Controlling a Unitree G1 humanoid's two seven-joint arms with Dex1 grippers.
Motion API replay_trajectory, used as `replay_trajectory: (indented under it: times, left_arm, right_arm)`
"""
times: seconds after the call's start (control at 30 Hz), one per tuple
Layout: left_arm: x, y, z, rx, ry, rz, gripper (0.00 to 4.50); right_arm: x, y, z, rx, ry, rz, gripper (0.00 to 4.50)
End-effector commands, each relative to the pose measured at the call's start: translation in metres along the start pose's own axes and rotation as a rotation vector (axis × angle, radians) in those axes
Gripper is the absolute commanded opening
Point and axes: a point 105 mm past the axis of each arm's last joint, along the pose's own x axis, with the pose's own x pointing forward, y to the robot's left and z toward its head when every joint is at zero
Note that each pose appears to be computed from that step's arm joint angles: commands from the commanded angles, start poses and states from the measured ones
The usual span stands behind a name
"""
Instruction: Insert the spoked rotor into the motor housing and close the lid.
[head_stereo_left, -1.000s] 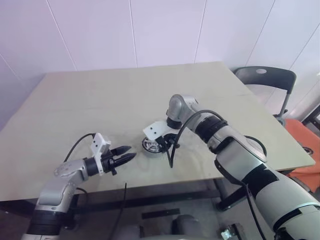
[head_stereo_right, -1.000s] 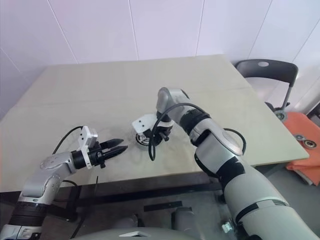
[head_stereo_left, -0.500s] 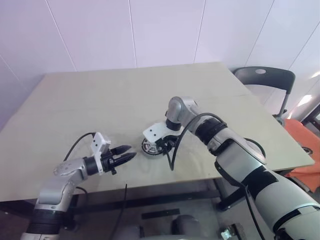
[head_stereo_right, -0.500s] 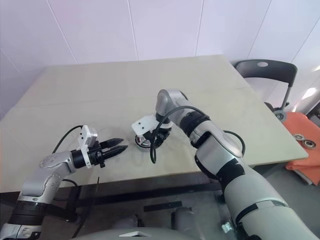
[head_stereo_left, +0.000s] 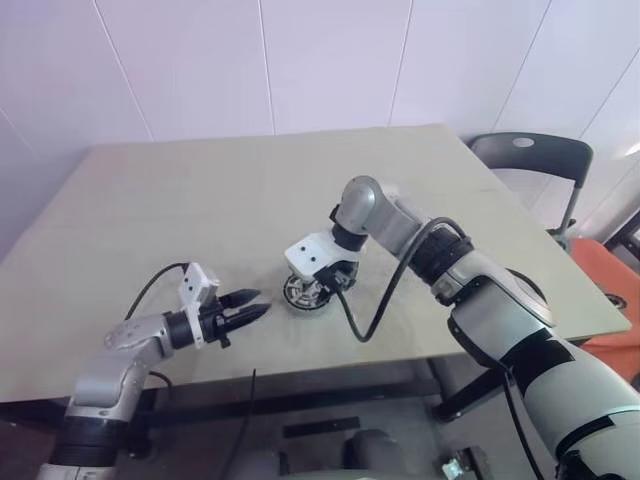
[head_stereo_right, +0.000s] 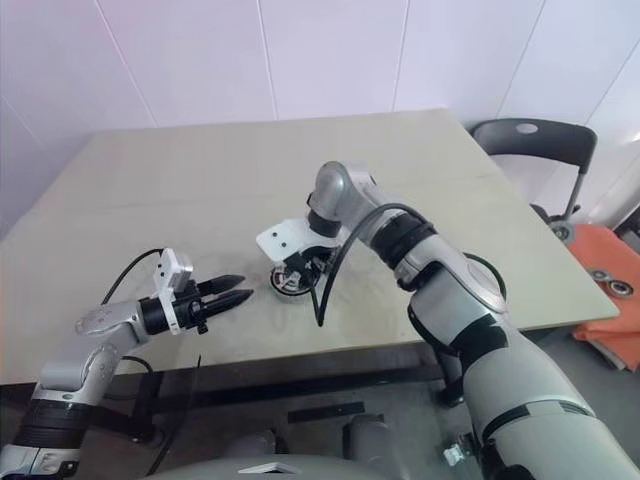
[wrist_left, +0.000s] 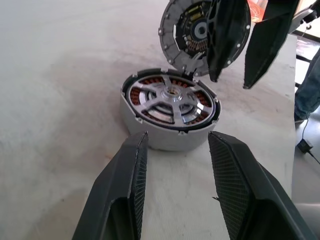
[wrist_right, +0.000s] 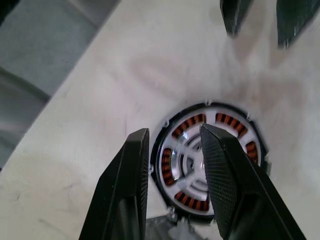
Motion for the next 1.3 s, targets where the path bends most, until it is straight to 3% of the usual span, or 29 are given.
replay_trajectory:
  times: [0.03,0.23,0.4,0.5,0.6,0.7,0.8,0.9,1.03,1.2,1.3]
  left_arm:
    - [-0.002,0.003,0.012,0.028,-0.025,-0.009,2.07]
    - [-0.001,0.004,0.013,0.033,-0.023,-0.018,2.07]
    - [-0.003,0.005,0.015,0.040,-0.031,-0.012,2.07]
    - [-0.007,0.004,0.014,0.037,-0.030,-0.010,2.07]
    - [-0.012,0.005,0.013,0.035,-0.025,-0.005,2.07]
    - [-0.014,0.010,0.032,0.057,-0.074,0.009,2.07]
    - [-0.016,0.014,0.049,0.060,-0.118,0.012,2.07]
    - [-0.017,0.017,0.045,0.071,-0.070,-0.003,2.07]
    - [-0.016,0.018,0.045,0.072,-0.058,-0.015,2.07]
    - [-0.014,0.019,0.044,0.075,-0.035,-0.038,2.07]
    - [-0.012,0.018,0.041,0.078,-0.015,-0.057,2.07]
  right_arm:
    - [-0.020,-0.008,0.014,-0.063,-0.034,-0.066,1.70]
    - [-0.053,-0.033,0.012,-0.121,-0.058,-0.340,1.70]
    - [-0.096,-0.045,0.002,-0.087,-0.229,-0.670,1.70]
    - [-0.118,-0.035,-0.020,0.075,-0.364,-0.776,1.70]
    - [-0.144,-0.027,-0.044,0.257,-0.514,-0.941,1.09]
    - [-0.157,-0.001,-0.085,0.492,-0.618,-1.040,0.07]
    - [-0.147,0.020,-0.110,0.654,-0.665,-1.030,0.03]
    - [-0.109,0.051,-0.144,0.885,-0.656,-1.015,0.03]
    - [-0.078,0.069,-0.131,1.054,-0.801,-0.913,0.03]
    - [-0.038,0.083,-0.125,1.128,-0.758,-0.810,0.03]
    - [-0.032,0.080,-0.122,1.136,-0.760,-0.801,0.03]
